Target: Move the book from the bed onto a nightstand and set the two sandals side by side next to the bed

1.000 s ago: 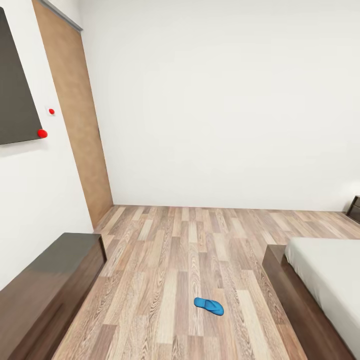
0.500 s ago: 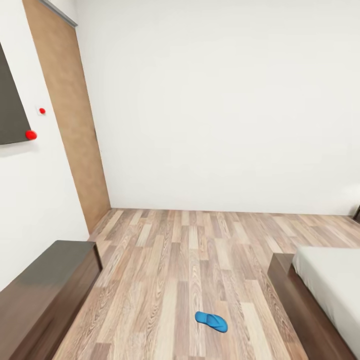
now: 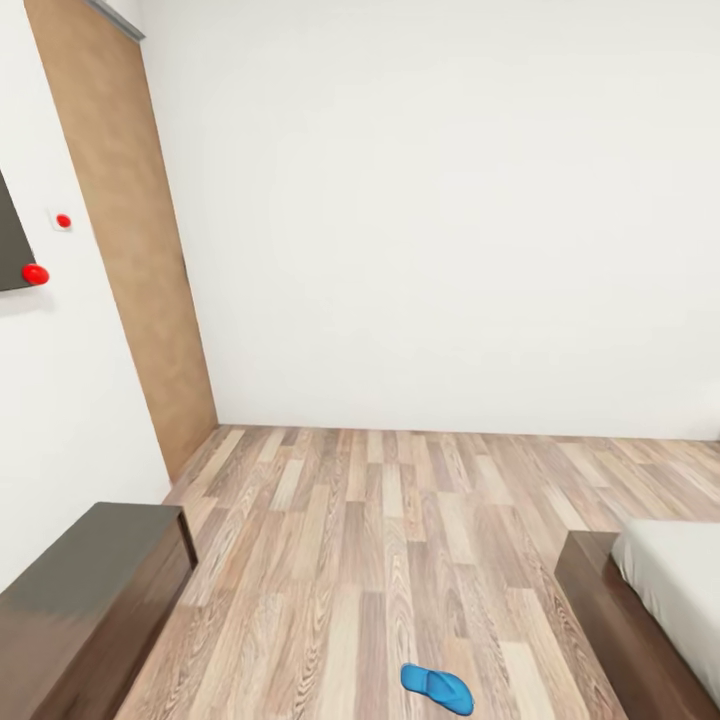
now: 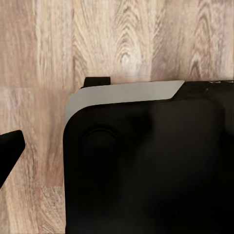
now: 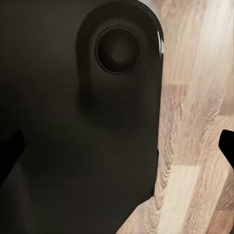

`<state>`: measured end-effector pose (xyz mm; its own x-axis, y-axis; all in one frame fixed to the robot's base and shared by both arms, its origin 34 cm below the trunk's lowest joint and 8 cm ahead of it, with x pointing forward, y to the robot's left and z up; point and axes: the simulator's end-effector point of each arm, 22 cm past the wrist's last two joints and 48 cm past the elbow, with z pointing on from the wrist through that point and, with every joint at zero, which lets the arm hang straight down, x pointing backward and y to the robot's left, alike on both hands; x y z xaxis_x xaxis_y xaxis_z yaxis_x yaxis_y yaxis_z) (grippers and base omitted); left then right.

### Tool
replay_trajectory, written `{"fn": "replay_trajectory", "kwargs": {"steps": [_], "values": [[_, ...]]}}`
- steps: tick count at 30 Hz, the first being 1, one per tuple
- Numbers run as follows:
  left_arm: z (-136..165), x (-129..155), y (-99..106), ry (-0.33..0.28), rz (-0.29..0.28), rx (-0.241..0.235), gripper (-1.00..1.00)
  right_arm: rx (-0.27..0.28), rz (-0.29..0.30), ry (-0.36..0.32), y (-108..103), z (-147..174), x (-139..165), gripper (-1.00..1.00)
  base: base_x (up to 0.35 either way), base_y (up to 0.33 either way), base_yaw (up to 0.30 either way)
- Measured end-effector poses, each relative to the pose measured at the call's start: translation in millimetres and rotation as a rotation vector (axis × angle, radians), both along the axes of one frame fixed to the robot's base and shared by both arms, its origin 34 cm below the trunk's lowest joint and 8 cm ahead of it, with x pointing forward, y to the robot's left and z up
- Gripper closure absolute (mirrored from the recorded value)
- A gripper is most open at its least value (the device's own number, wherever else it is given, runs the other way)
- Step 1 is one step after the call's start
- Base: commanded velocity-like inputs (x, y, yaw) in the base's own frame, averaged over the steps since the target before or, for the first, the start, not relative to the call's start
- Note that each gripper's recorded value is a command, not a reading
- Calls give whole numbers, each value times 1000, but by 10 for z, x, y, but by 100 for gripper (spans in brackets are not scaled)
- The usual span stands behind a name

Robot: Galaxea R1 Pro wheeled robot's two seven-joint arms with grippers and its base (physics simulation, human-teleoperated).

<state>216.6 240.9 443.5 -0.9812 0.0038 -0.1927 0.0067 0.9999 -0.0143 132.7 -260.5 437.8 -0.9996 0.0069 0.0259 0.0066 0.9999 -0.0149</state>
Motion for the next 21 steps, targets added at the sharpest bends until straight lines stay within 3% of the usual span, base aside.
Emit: {"fn": "replay_trajectory", "kwargs": {"steps": [7, 14, 21], "values": [[0, 5, 0, -1, 0, 0, -100, 0, 0, -1, 0, 0, 2, -100, 299, 130, 0], [0, 10, 0, -2, 0, 0, -100, 0, 0, -2, 0, -1, 8, -100, 85, 16, 0], [2, 10, 0, -3, 0, 0, -100, 0, 0, -2, 4, 0, 8, -100, 288, 1, 0]]}}
